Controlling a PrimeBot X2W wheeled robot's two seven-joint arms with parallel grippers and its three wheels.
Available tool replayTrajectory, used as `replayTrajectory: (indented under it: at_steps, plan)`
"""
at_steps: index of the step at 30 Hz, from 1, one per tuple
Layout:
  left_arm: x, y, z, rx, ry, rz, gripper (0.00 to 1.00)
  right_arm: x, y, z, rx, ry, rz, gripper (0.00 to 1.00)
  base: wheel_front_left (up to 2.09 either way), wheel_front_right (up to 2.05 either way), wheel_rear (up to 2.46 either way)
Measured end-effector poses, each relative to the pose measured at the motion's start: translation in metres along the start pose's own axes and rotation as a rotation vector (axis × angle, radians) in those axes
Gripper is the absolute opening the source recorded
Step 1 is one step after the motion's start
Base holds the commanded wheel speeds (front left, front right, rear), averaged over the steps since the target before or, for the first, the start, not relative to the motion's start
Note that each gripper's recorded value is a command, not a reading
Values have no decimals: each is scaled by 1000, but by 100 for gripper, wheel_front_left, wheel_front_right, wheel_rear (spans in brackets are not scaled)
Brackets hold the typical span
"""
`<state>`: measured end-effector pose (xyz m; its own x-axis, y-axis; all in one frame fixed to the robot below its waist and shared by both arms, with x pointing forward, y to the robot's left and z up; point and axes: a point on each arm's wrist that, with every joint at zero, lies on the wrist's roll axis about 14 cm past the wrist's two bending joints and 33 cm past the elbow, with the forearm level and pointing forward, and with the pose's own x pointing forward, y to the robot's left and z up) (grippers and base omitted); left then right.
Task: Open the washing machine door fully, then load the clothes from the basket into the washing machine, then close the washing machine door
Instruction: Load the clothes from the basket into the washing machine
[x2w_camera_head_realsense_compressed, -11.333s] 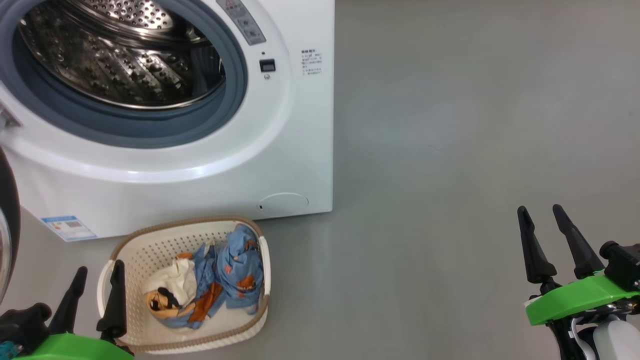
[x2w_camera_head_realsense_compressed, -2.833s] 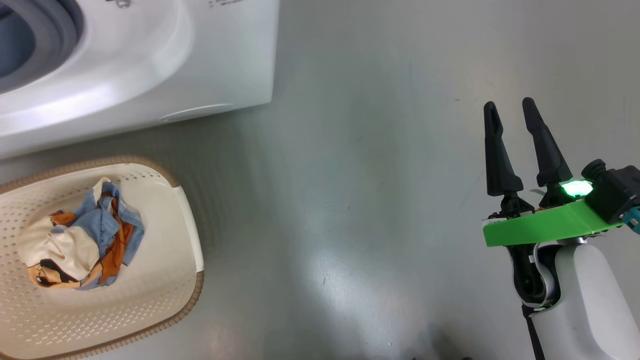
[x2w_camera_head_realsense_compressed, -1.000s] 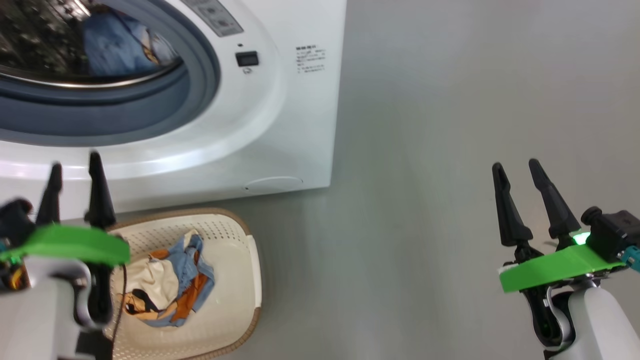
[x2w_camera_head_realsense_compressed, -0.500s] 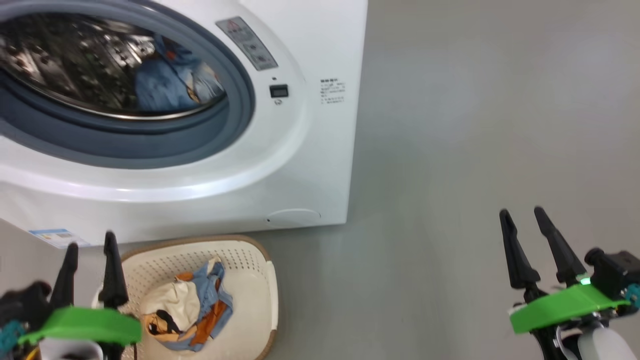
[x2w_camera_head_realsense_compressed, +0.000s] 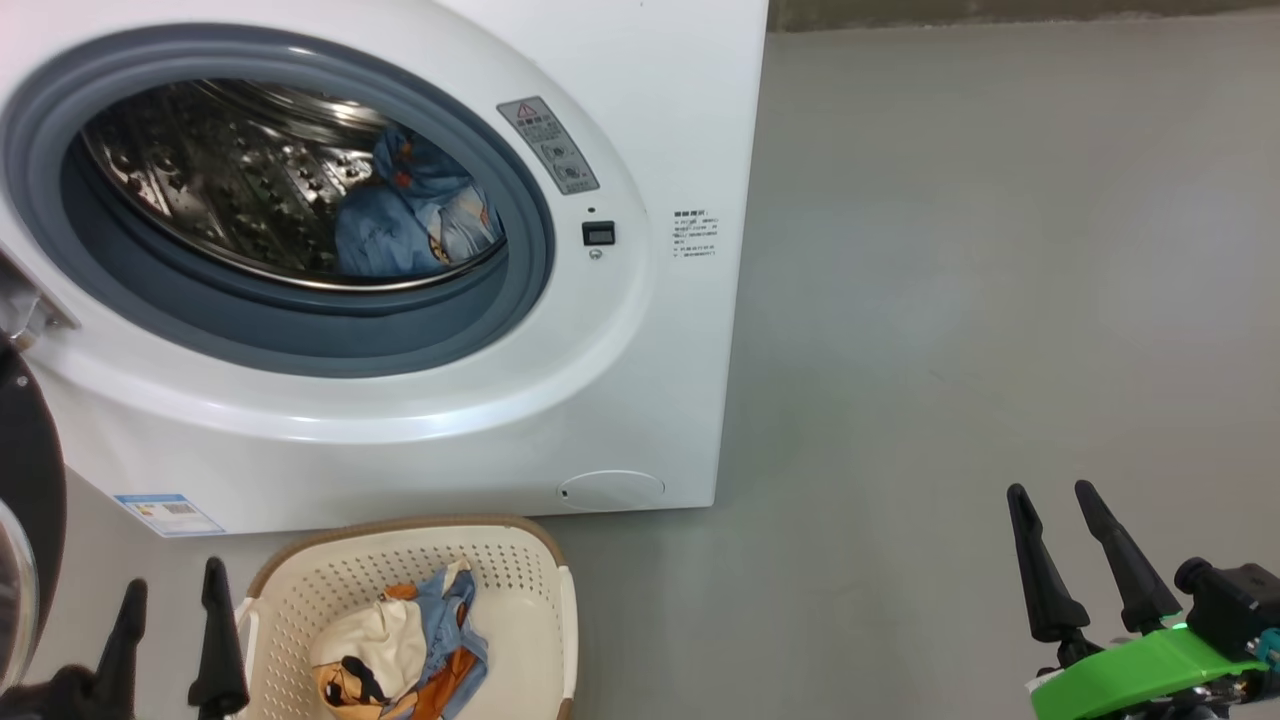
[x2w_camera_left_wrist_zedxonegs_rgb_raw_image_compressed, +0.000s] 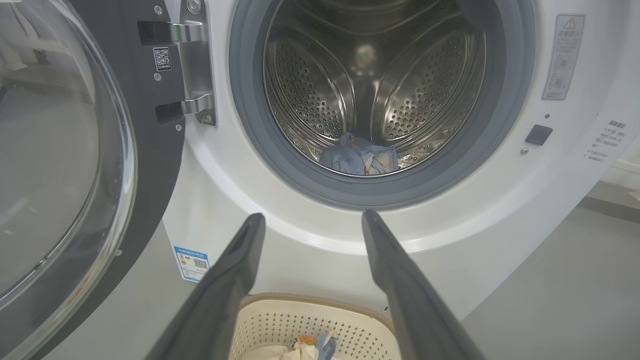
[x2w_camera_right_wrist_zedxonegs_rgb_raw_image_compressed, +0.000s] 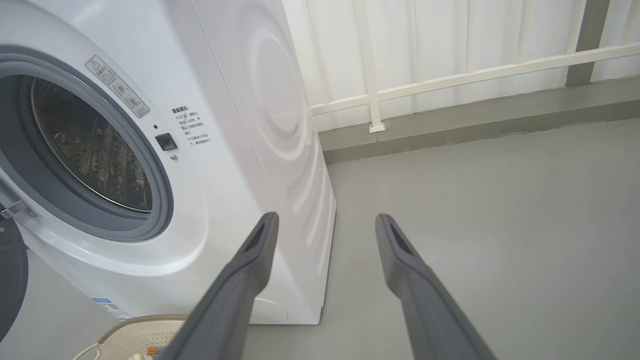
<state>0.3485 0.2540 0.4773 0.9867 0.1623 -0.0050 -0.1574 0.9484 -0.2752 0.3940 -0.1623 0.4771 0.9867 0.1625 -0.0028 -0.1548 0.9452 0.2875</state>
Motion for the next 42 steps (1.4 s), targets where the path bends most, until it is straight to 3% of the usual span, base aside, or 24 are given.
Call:
replayTrajectory:
  at_steps: [12,27,42]
  plan:
    - [-24,9,7,11,-17,18,100,-13,-4,7,-3,-20,-17,100,0,0,0]
    - [-18,7,0,16,6,14,100,-12,-10,-3,2,8,-35,100,0,0,0]
    - [4,3,-73,12,235,6,100,16,-8,-15,20,26,-27,100,0,0,0]
